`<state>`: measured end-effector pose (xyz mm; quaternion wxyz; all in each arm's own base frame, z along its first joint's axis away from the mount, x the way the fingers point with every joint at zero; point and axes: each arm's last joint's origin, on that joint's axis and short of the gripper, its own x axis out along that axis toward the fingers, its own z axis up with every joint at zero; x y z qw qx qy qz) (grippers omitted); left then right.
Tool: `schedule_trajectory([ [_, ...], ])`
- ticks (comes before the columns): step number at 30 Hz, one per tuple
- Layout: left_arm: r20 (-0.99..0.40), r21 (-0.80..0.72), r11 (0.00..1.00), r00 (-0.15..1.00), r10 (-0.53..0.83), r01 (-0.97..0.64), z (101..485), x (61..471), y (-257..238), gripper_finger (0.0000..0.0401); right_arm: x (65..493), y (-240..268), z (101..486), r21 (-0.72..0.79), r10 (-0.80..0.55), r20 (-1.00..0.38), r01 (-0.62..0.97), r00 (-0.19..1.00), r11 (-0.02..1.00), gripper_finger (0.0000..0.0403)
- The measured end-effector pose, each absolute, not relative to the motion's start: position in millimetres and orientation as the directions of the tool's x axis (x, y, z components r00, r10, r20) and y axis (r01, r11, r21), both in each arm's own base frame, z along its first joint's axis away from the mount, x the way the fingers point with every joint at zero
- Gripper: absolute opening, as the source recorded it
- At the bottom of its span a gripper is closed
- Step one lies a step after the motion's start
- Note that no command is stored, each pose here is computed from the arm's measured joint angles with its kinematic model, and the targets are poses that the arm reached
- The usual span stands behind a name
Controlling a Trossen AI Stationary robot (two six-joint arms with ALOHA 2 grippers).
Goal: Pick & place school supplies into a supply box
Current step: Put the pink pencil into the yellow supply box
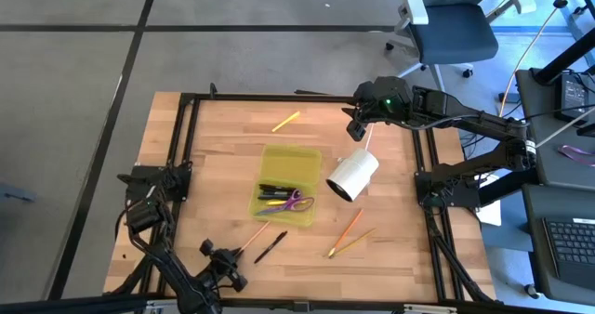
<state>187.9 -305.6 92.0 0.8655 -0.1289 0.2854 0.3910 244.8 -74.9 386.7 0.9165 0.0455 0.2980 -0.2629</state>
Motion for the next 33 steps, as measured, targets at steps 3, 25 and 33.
schedule_trajectory([
  [3, -0.607, -0.007, 0.666, 0.532, 0.590, -0.746, 97.4, 183.9, -307.8, 0.0012, 244.7, -74.9, 386.7, -0.073, -0.455, -0.570, 0.509, 0.684, 0.858, 0.0124],
  [25, -0.716, -0.076, 0.706, 0.532, 0.452, -0.704, 154.8, 165.8, -312.4, 0.0012, 244.7, -74.9, 386.7, -0.095, -0.454, -0.571, 0.494, 0.684, 0.864, 0.0124],
  [33, -0.739, -0.127, 0.750, 0.566, 0.365, -0.650, 196.8, 162.1, -304.2, 0.0012, 244.7, -74.9, 386.7, -0.097, -0.454, -0.571, 0.492, 0.684, 0.865, 0.0124],
])
